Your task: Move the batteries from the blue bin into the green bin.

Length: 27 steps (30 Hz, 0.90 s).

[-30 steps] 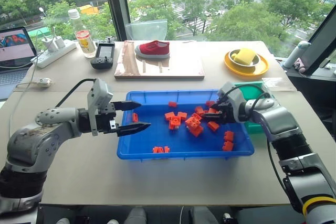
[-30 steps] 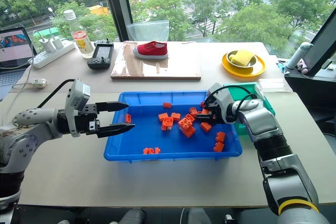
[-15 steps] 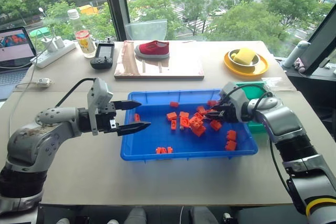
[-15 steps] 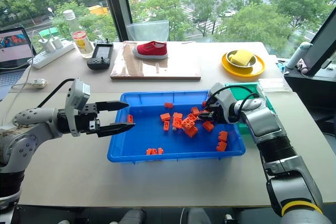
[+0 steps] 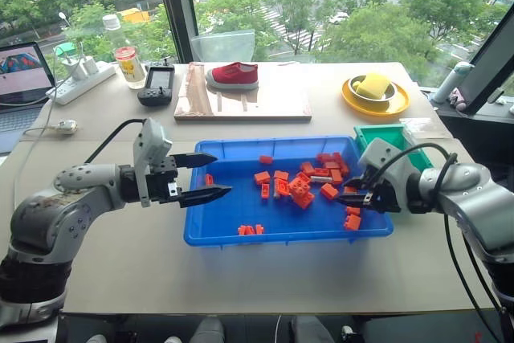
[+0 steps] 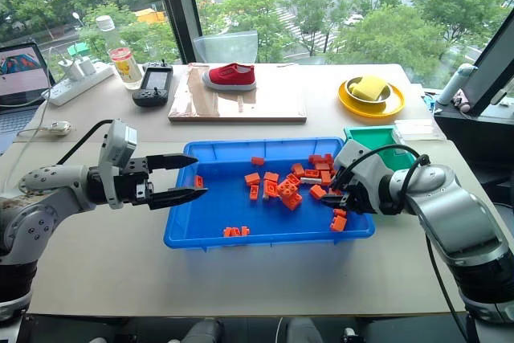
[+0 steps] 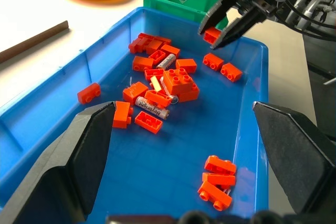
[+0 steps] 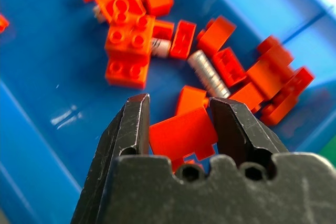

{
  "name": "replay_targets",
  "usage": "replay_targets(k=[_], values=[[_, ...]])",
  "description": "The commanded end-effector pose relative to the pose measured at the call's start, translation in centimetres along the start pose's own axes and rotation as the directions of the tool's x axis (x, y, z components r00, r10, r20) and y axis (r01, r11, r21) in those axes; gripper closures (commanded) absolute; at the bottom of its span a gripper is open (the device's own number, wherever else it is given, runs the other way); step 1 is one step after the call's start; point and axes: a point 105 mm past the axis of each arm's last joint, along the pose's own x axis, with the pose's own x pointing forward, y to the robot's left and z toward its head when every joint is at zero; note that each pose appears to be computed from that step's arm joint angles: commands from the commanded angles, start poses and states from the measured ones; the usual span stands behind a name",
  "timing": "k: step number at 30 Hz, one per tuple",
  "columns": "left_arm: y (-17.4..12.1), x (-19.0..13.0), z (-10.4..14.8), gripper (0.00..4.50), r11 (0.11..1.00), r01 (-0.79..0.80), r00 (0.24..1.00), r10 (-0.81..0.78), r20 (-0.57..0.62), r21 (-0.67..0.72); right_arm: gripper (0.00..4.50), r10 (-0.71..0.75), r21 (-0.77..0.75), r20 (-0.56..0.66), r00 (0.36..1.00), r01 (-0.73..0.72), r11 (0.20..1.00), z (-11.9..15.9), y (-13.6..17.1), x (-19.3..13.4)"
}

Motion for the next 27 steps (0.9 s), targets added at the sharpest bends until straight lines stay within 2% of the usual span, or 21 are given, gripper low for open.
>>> replay_targets(k=[1, 5, 11, 15, 21, 27], values=[[-0.2, -0.1, 0.7, 0.00, 1.000, 0.008, 1.000, -0.009, 0.021, 0.020, 1.69, -0.040, -0.018, 0.035, 0.999, 0.041, 0.999, 0.9, -0.3, -0.6], [-0.1, 0.0, 0.7, 0.00, 1.000, 0.011, 1.000, -0.012, 0.022, 0.019, 0.33, -0.067, -0.047, 0.049, 0.997, 0.069, 0.996, 1.5, -1.1, -0.3], [-0.1, 0.3, 0.7, 0.00, 1.000, 0.013, 1.000, -0.014, 0.023, 0.021, 0.33, -0.101, -0.122, 0.087, 0.991, 0.112, 0.986, 3.7, -3.2, 0.2], [-0.2, 0.3, 0.6, 0.00, 1.000, 0.013, 1.000, -0.013, 0.026, 0.017, 0.33, -0.079, -0.164, 0.070, 0.994, 0.090, 0.982, 4.3, -4.2, 2.5], [-0.1, 0.3, 0.6, 0.00, 1.000, 0.009, 1.000, -0.009, 0.028, 0.017, 0.33, -0.019, -0.198, -0.001, 1.000, 0.019, 0.980, 3.6, -4.6, 5.2], [-0.2, 0.1, 0.7, 0.00, 1.000, -0.003, 1.000, 0.002, 0.030, 0.014, 0.33, 0.019, -0.199, -0.064, 0.998, -0.032, 0.979, 2.4, -5.0, 6.0]])
